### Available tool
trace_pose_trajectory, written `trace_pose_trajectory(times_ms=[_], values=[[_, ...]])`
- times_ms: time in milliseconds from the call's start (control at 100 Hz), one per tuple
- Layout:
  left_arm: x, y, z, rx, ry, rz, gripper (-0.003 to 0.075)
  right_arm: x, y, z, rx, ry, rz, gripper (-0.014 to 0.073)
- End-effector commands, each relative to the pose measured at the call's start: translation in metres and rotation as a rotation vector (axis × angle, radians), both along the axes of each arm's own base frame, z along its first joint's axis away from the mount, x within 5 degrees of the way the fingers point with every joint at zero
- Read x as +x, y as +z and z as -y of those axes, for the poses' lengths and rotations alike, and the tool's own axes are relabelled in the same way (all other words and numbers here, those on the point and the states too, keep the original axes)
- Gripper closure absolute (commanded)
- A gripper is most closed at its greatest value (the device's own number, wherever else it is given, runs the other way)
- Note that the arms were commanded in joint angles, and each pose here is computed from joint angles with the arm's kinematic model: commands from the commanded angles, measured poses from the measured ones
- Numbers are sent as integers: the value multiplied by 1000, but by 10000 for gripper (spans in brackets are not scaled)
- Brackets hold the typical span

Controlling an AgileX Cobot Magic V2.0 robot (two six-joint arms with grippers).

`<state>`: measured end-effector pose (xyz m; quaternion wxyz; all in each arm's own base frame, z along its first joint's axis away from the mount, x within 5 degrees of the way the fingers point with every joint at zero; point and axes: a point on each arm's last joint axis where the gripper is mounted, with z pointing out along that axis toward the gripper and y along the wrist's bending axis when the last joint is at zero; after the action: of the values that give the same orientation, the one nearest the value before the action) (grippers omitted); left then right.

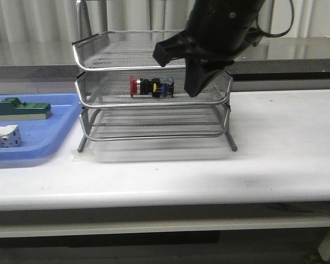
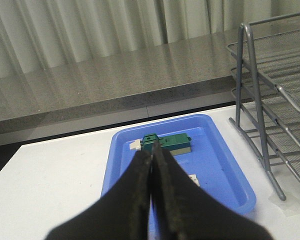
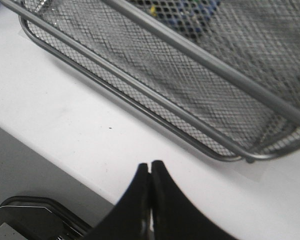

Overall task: Place button on rack with both arms
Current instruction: 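Push the middle wire tray back into the rack with the right gripper, then lift the right gripper away from the rack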

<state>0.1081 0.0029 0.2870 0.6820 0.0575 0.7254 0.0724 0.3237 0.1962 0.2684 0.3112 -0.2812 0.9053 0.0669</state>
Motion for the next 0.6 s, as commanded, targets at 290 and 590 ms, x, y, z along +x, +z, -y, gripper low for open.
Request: trace_pose_trajectory(times_ms=[290, 590], values=[[1, 15, -2, -17, 17, 93, 716, -49, 67, 104, 118, -223, 241, 652], [1, 15, -2, -17, 17, 93, 716, -117, 84, 168, 176, -400, 459, 652]])
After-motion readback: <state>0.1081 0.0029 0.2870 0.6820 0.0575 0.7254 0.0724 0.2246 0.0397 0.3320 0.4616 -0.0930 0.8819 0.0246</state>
